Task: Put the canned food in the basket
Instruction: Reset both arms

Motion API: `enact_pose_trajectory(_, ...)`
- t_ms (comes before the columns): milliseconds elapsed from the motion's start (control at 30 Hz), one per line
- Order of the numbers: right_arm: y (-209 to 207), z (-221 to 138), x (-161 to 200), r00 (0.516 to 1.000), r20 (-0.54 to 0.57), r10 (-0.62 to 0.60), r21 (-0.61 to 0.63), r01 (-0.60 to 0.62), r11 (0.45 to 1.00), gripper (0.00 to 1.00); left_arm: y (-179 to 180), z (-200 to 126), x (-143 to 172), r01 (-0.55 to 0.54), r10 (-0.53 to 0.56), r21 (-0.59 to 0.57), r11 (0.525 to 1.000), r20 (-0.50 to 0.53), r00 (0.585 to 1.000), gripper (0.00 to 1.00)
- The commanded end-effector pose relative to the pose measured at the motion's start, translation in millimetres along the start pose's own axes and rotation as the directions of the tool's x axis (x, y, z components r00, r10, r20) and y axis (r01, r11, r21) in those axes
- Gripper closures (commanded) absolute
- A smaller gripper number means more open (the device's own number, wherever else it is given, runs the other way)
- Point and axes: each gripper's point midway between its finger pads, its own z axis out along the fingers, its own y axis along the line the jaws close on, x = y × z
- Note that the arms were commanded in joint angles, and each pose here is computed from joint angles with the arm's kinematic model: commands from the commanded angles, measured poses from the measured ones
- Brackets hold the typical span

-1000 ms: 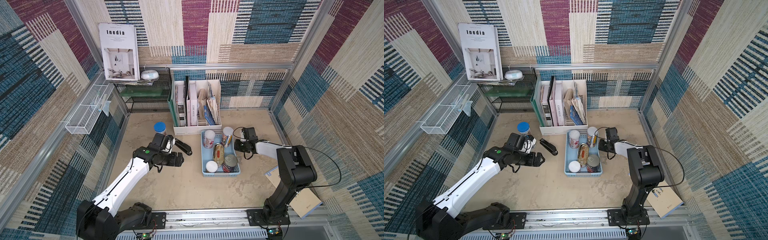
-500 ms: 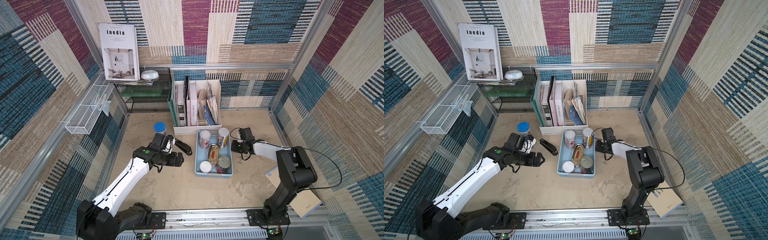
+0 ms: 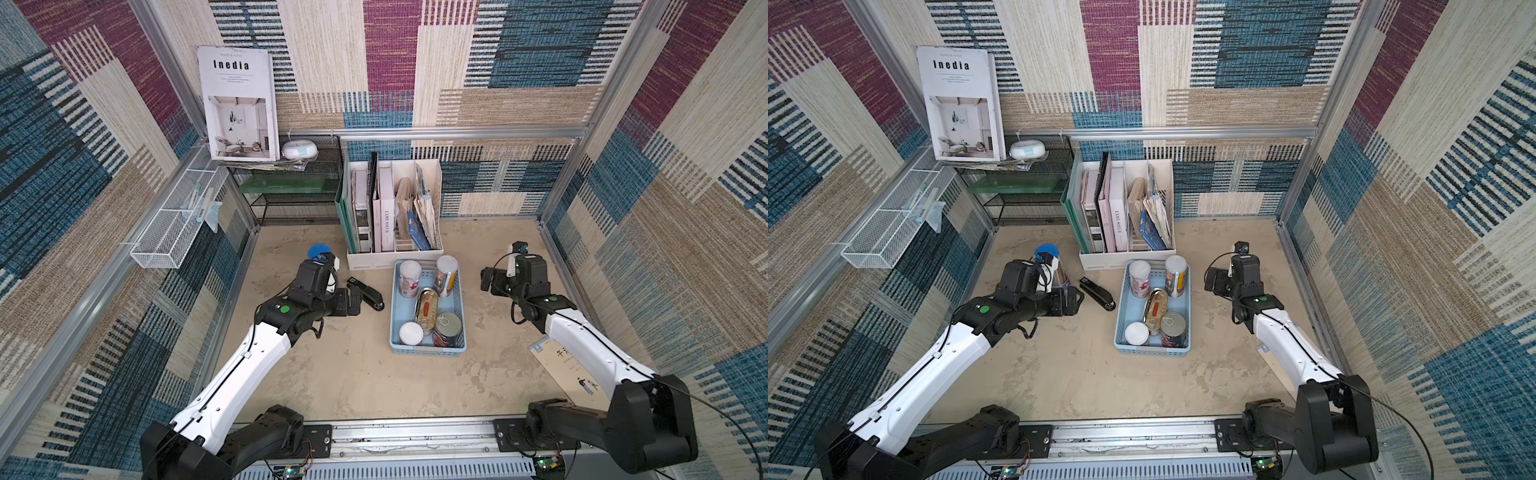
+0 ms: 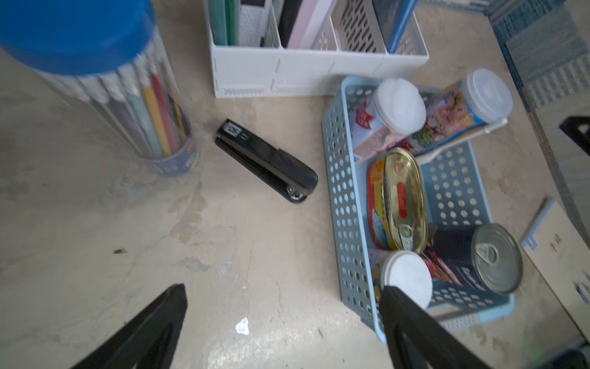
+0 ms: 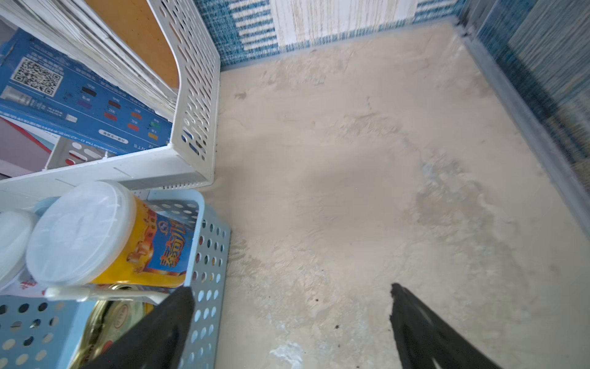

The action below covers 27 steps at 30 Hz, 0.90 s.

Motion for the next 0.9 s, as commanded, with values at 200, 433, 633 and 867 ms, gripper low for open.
enact_pose_trajectory(200,-24,-36,-13,0.961,0.278,0.009,0.060,-0.027,0.998,0.00,97,-21,-47,0.099,0.139,-0.480,0.872,0.437,0.889,0.01)
enact_pose_trajectory(433,-51,-31,-3,0.892,0.447,-0.072,0.175,-0.008,0.985,0.00,134,6,-25,0.079,0.194,-0.563,0.823,0.409,0.892,0.01)
enact_pose_trajectory(633,-43,-15,15,0.879,0.434,-0.196,0.162,0.138,0.977,0.00,151,41,-5,0.053,0.164,-0.489,0.871,0.390,0.906,0.00)
enact_pose_trajectory(867,-33,-2,26,0.844,0.460,-0.275,0.115,0.251,0.961,0.00,152,71,14,-0.017,0.214,-0.441,0.897,0.403,0.890,0.02)
